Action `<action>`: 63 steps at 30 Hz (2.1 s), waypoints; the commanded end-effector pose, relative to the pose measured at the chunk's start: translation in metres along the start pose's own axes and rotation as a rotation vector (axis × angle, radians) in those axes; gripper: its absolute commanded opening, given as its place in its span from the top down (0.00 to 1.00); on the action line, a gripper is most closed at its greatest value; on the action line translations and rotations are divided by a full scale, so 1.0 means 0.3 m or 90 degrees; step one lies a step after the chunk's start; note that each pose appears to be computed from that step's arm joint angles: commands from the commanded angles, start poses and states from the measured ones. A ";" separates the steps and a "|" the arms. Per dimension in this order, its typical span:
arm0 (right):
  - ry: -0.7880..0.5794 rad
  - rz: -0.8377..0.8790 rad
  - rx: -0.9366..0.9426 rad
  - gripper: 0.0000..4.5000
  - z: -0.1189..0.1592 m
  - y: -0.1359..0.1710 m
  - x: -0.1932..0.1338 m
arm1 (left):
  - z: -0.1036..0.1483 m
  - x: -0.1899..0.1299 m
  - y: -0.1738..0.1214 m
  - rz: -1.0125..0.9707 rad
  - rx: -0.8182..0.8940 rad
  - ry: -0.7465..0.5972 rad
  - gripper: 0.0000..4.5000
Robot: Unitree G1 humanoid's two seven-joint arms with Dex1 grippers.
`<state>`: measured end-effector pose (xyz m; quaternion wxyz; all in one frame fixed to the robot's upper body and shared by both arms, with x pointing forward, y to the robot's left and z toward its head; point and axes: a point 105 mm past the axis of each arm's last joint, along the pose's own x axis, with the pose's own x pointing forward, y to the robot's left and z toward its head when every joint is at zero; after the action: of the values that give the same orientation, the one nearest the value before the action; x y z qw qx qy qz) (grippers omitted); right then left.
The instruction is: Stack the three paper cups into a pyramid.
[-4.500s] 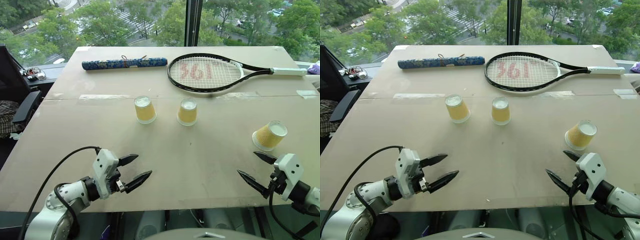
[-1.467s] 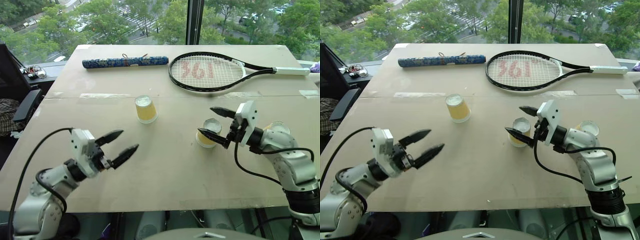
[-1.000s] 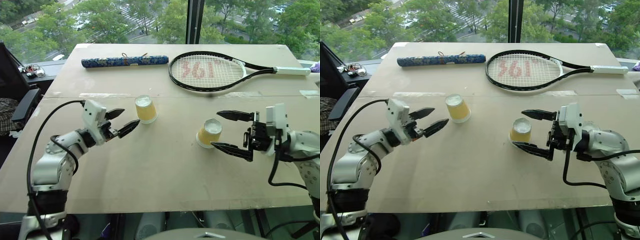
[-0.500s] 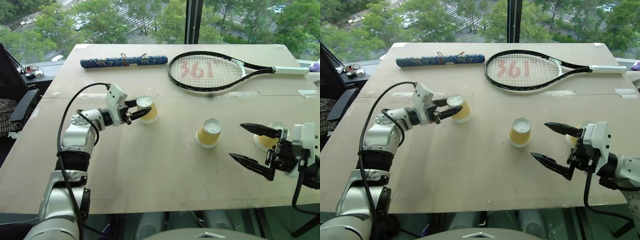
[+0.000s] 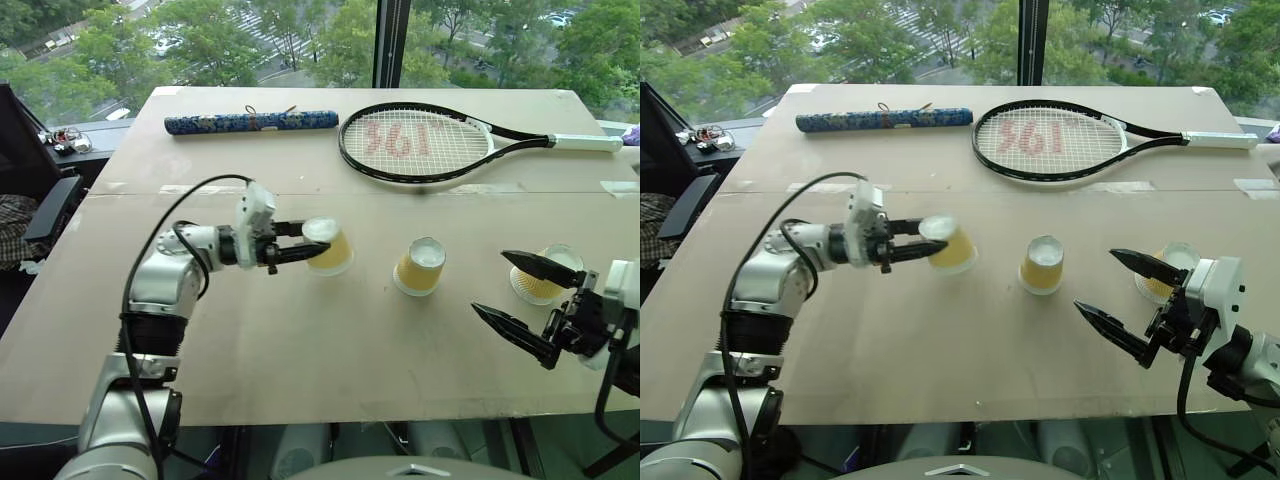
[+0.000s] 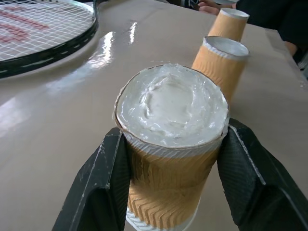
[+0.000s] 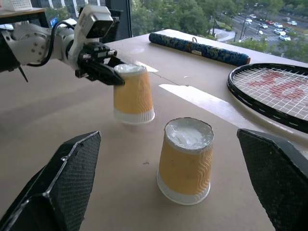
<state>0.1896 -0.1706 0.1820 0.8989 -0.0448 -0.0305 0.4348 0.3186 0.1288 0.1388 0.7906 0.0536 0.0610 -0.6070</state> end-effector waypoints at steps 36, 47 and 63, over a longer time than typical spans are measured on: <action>0.012 -0.034 -0.017 0.00 -0.039 0.034 -0.044 | -0.025 0.244 -0.062 -0.064 0.061 -0.010 0.56; 0.016 -0.061 -0.024 0.00 -0.039 0.018 -0.061 | -0.031 0.251 -0.073 -0.076 0.065 -0.004 0.16; 0.110 -0.476 -0.091 0.00 -0.084 -0.287 -0.193 | 0.104 -0.034 -0.231 -0.112 0.011 -0.053 0.01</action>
<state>0.2200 -0.2635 0.1590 0.9885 -0.1178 0.0066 0.0950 0.2685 0.1195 0.1505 0.7636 0.0321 0.0528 -0.6427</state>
